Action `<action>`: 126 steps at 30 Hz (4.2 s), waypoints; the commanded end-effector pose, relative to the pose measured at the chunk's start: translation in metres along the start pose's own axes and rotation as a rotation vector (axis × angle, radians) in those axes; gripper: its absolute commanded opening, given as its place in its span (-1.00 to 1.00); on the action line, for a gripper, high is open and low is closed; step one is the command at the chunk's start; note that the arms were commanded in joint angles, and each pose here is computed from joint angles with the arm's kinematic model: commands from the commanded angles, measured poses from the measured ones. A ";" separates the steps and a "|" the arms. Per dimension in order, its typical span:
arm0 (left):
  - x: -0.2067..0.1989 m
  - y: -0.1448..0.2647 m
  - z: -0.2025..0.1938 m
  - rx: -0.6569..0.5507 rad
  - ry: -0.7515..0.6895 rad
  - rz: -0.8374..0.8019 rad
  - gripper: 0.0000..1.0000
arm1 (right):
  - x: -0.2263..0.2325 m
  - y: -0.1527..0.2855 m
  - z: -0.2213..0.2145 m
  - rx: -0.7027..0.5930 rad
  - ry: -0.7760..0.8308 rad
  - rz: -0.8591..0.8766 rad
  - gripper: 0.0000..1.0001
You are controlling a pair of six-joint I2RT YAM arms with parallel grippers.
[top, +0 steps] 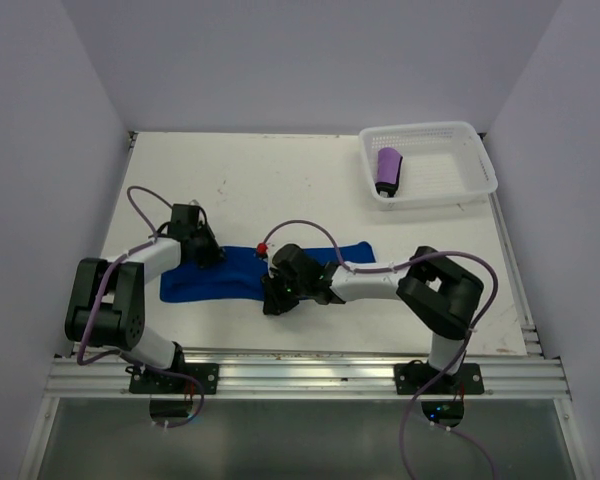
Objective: Roll the towels
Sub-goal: Fold the towel
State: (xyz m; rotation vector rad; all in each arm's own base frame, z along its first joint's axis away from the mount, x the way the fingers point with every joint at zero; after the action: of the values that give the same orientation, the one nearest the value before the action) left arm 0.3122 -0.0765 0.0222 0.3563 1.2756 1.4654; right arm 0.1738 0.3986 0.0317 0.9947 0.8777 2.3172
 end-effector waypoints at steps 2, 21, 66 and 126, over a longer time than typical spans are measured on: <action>0.026 -0.008 -0.001 -0.015 -0.018 0.124 -1.00 | 0.027 0.028 0.003 -0.009 0.056 0.083 -0.49; 0.016 0.025 -0.003 -0.104 -0.042 0.072 -1.00 | -0.032 0.023 0.092 -0.148 -0.067 -0.223 -0.92; 0.019 0.046 -0.074 -0.037 -0.113 0.019 -1.00 | -0.112 -0.022 0.103 -0.041 -0.176 -0.373 -0.86; -0.024 0.116 0.023 -0.436 -0.036 -0.023 -1.00 | -0.152 0.043 0.084 -0.041 -0.140 -0.523 -0.55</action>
State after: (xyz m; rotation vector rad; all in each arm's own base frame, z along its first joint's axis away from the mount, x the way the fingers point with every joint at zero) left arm 0.2751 -0.0694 0.1358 0.0475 0.9265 1.6244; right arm 0.3262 0.3164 0.0295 0.8144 0.9168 1.8348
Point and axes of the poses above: each gripper's point midway between its finger pads, its own y axis back along the fingers, its own x axis along the line the jaws close on, z = x × y, the point moved 1 cm from there along y, back along the fingers
